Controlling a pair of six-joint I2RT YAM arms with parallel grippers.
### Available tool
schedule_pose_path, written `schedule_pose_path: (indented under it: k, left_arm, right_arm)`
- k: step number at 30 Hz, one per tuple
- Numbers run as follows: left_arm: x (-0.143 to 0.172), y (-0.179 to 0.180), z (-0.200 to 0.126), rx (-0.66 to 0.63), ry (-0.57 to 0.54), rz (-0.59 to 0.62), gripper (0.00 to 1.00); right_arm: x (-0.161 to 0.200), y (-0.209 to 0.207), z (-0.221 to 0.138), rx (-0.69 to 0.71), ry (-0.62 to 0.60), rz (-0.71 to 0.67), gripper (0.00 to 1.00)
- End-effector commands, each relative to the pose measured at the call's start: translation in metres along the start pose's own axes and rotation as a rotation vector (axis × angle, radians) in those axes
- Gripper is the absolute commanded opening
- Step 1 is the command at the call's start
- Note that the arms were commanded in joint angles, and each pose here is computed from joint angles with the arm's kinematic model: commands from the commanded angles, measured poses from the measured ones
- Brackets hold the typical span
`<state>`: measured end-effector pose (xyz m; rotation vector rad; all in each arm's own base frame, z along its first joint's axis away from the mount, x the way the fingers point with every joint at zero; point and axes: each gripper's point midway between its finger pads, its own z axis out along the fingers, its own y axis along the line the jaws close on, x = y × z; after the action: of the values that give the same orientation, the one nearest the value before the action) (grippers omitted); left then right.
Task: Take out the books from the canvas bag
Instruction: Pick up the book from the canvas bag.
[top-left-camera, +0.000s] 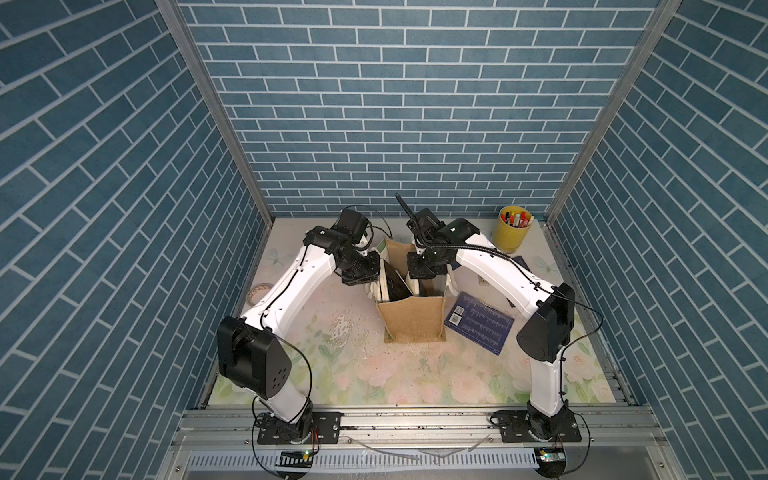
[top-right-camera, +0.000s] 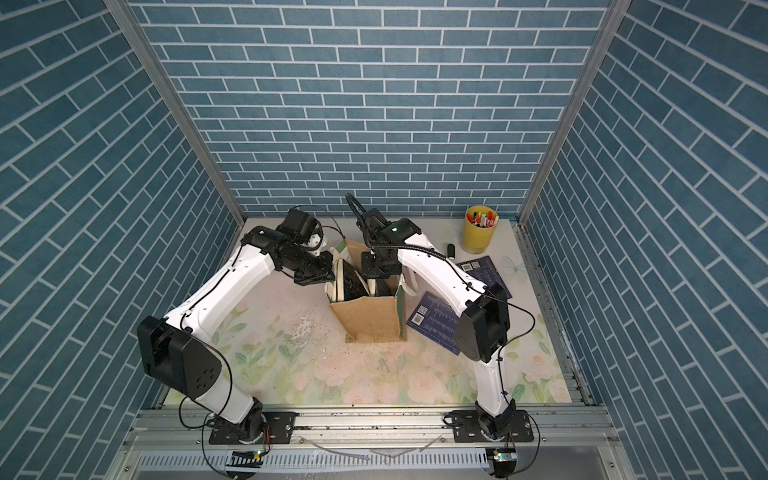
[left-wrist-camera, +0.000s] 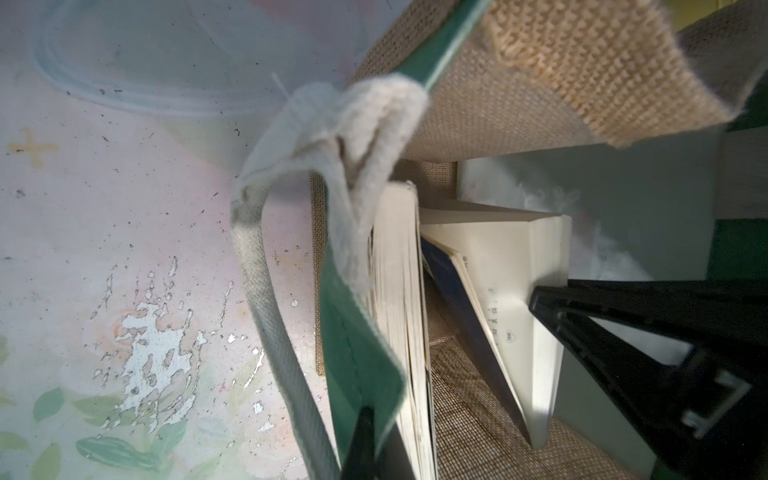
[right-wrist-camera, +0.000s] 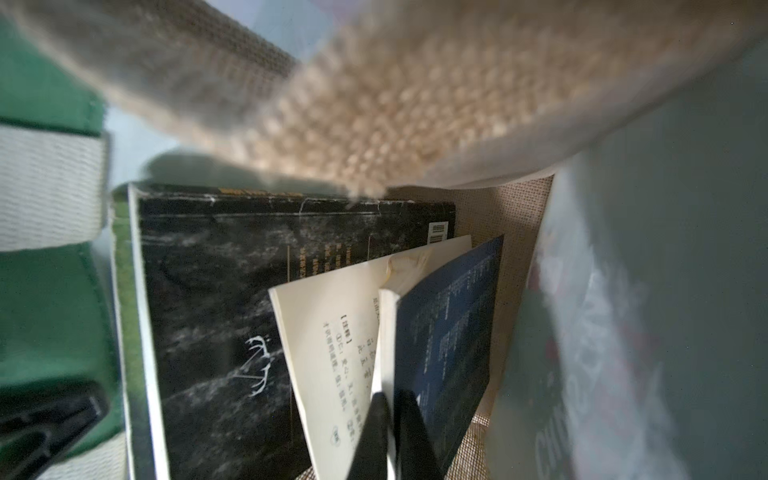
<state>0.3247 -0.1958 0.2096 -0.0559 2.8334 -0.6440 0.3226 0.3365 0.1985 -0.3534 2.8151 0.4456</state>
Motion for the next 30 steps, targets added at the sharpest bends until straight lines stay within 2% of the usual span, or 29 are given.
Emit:
schedule_pose_path:
  k: [1,2,3,8,12,18,20,25,30]
  left_arm:
    - [0.006,0.001,0.0,-0.028,0.026,0.018,0.0]
    - [0.005,0.001,-0.001,-0.031,0.023,0.018,0.0]
    - [0.004,0.001,-0.002,-0.032,0.019,0.02,0.04]
    - [-0.004,-0.007,-0.014,-0.046,-0.015,0.052,0.4]
    - [-0.011,-0.018,-0.022,-0.04,-0.04,0.083,0.57]
    - [-0.021,-0.044,-0.019,0.056,-0.055,0.093,0.69]
    - [-0.022,-0.054,-0.018,0.077,-0.056,0.109,0.7]
    - [-0.02,-0.082,-0.022,0.095,-0.072,0.232,0.75]
    - [-0.013,-0.099,-0.024,0.088,-0.091,0.313,0.87]
  right_arm:
    - [-0.015,0.012,-0.038,-0.078,-0.086,-0.016,0.0]
    - [-0.017,0.014,-0.044,-0.093,-0.097,-0.017,0.0]
    - [-0.019,0.016,-0.049,-0.1,-0.108,-0.015,0.0]
    - [-0.028,0.018,-0.073,-0.137,-0.158,0.005,0.0]
    - [-0.035,0.017,-0.084,-0.169,-0.187,0.029,0.0]
    - [-0.045,0.016,-0.086,-0.233,-0.209,0.082,0.0]
    - [-0.047,0.016,-0.085,-0.253,-0.212,0.103,0.0]
    - [-0.053,0.014,-0.083,-0.292,-0.218,0.163,0.0]
    - [-0.056,0.012,-0.078,-0.3,-0.206,0.216,0.0]
